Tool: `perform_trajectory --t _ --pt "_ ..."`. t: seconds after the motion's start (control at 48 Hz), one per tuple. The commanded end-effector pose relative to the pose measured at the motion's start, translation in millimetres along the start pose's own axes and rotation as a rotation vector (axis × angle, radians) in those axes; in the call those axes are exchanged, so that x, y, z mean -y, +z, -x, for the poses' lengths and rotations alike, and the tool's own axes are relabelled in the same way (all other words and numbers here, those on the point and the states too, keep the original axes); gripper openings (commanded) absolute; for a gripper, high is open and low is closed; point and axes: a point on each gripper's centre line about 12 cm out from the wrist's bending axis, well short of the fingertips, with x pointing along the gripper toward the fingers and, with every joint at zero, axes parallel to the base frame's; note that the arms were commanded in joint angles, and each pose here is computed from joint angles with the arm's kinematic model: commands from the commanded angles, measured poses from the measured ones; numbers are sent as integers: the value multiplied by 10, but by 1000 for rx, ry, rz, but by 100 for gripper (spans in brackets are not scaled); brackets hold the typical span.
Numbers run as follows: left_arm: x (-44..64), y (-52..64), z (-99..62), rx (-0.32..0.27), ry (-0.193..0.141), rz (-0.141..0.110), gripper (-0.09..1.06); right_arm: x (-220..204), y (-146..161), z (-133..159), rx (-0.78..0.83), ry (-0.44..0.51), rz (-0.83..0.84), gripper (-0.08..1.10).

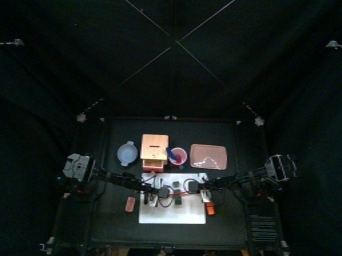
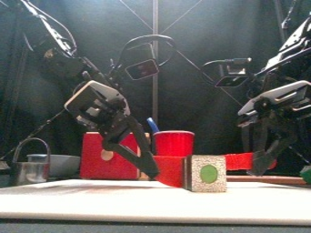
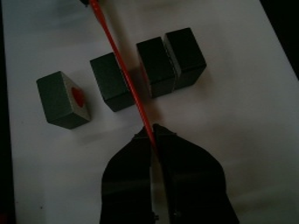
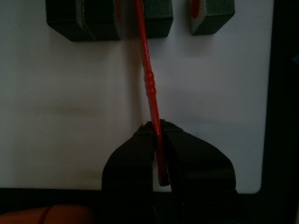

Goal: Place sushi on board then cut the sushi with the knife then place the pieces on the plate
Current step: Cut the sushi into 4 pieces

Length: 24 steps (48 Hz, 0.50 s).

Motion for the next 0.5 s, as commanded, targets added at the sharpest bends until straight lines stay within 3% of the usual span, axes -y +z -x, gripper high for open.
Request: perform_trajectory --t 0.021,0.292,0.5 --pt "32 43 36 8 -5 -25 34 69 91 36 28 -13 -22 41" --pt "2 312 274 89 6 -29 34 32 229 181 55 -15 -5 41" --pt "80 463 427 143 -5 -46 34 -82 333 418 68 -4 16 40"
